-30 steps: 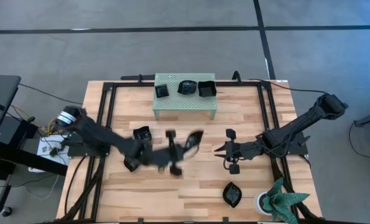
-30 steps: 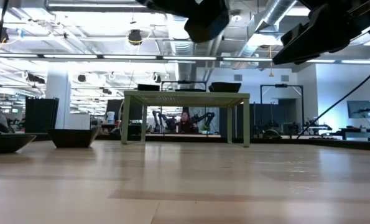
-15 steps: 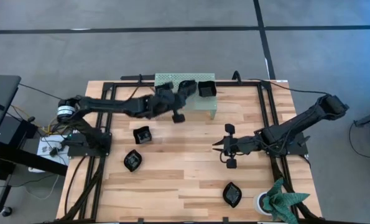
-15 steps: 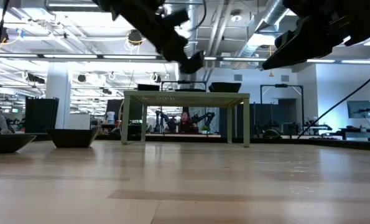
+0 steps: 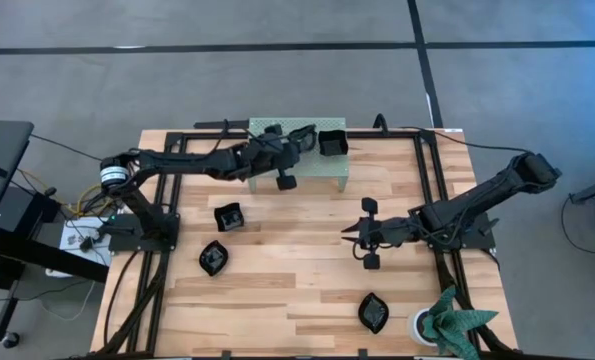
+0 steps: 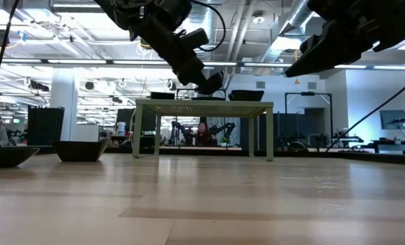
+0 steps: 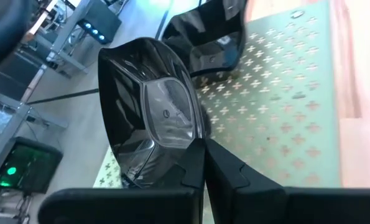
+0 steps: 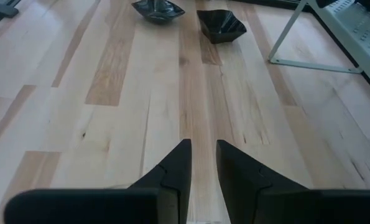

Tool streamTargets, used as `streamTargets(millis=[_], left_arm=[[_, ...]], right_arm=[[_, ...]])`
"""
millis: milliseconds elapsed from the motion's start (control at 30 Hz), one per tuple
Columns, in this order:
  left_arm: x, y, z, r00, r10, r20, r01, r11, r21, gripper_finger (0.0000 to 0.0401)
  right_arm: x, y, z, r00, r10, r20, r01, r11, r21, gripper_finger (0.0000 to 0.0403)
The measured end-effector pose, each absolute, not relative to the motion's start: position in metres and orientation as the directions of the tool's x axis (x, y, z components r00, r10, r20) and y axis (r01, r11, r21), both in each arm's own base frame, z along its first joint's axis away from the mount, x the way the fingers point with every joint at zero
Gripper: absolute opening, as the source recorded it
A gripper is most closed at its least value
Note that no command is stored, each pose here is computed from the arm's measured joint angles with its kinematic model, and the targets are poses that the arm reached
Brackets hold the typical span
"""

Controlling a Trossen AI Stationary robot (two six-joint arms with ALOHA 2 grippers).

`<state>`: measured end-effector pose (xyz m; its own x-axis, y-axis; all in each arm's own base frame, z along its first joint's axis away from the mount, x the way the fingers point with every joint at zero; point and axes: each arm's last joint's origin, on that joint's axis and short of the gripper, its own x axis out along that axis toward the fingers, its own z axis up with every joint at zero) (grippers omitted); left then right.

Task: Pick & Place Mini shaped plates
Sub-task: Stack the black leaf shape plate on top of the black leaf shape plate on the shelf

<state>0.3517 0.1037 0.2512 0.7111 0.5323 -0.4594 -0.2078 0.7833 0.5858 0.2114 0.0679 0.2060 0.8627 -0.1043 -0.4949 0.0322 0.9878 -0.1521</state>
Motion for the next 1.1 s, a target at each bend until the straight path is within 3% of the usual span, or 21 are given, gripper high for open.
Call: streamTargets(millis=[533, 933, 1100], left_arm=[[0.349, 0.112, 0.251, 0.678, 0.577, -0.455, -0.244, 0.761, 0.601, 0.0023], [0.35, 0.108, 0.251, 0.677, 0.581, -0.453, -0.264, 0.765, 0.588, 0.011], [0.352, 0.098, 0.251, 0.633, 0.645, -0.429, -0.296, 0.713, 0.635, 0.0133]], right_arm=[[0.211, 0.068, 0.206, 0.863, -0.103, -0.495, 0.031, 0.988, -0.152, 0.0069], [0.211, 0.068, 0.206, 0.863, -0.103, -0.495, 0.031, 0.988, -0.152, 0.0069], [0.211, 0.068, 0.206, 0.863, -0.103, -0.495, 0.031, 0.988, -0.152, 0.0069]])
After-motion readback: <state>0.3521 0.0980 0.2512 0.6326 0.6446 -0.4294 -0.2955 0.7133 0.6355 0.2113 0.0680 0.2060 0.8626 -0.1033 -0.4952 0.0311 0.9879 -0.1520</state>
